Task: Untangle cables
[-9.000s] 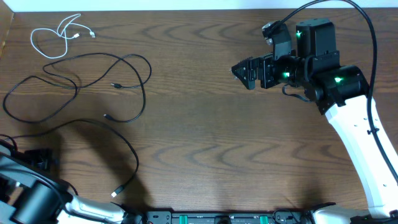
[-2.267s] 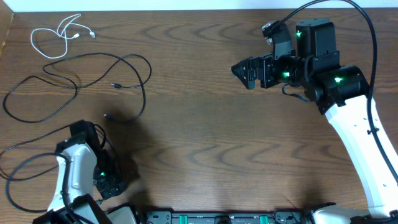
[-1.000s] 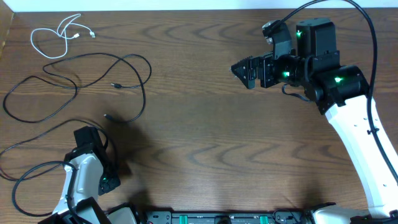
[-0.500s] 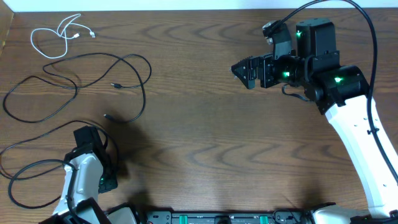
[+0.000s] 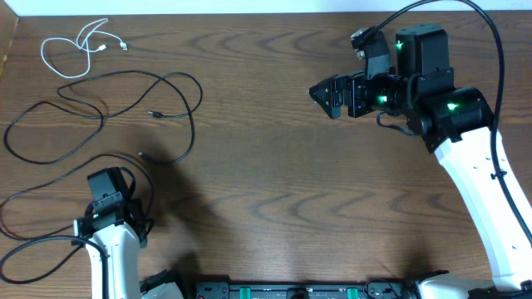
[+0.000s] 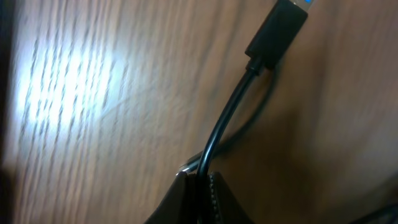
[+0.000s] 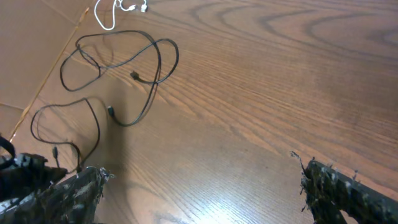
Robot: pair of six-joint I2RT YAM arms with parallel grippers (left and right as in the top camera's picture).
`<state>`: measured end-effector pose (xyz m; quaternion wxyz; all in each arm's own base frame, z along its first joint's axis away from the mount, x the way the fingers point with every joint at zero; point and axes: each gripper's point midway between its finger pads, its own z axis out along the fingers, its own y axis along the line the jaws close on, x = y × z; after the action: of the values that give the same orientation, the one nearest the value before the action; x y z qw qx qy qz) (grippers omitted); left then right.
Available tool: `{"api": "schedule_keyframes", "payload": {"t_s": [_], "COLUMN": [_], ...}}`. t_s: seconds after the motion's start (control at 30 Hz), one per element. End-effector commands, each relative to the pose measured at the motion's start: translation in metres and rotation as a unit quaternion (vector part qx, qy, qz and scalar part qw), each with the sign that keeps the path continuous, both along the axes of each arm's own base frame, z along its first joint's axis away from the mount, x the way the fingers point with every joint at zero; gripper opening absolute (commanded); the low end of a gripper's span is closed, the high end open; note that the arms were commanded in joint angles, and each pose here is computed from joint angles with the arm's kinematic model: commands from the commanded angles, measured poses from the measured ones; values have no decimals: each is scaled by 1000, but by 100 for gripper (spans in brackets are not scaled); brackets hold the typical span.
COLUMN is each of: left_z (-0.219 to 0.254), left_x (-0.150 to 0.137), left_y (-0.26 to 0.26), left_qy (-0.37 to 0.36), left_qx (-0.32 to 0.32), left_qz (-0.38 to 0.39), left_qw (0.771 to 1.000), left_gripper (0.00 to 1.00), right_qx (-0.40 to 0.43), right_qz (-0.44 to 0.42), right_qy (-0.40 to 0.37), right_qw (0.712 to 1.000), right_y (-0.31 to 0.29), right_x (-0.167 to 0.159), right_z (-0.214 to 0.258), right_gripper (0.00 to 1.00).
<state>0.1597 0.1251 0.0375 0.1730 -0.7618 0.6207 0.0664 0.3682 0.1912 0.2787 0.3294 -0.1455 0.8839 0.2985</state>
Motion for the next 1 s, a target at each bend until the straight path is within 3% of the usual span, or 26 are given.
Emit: {"api": "schedule_keyframes", "payload": {"t_s": [0.0, 0.13, 0.3, 0.63, 0.67, 0.73, 0.87, 0.97], "left_z": [18, 21, 18, -9, -9, -7, -6, -3], "left_x": [12, 32, 33, 12, 12, 12, 13, 14], "left_y": [21, 33, 51, 42, 43, 46, 47, 48], "left_qy": [-2, -5, 43, 110, 110, 111, 114, 117], "left_qx": [58, 92, 137, 94, 95, 103, 108, 111], "left_qz": [-35, -88, -114, -109, -109, -105, -112, -126], "left_qw": [998, 992, 983, 984, 983, 983, 981, 979], "left_gripper": [7, 7, 8, 8, 11, 33, 64, 68], "right_qx": [8, 10, 12, 11, 11, 11, 11, 11], "right_qz": [1, -2, -4, -5, -5, -4, -4, -5], "right_qy": [-9, -9, -2, 2, 1, 1, 1, 2], "right_qw": [1000, 1000, 1000, 1000, 1000, 1000, 1000, 1000], "right_y": [2, 2, 2, 1, 1, 1, 1, 1], "right_x": [0, 1, 0, -1, -1, -1, -1, -1], "right_z": [9, 10, 9, 7, 7, 7, 7, 7], "right_gripper": [99, 99, 99, 99, 99, 99, 99, 99]}}
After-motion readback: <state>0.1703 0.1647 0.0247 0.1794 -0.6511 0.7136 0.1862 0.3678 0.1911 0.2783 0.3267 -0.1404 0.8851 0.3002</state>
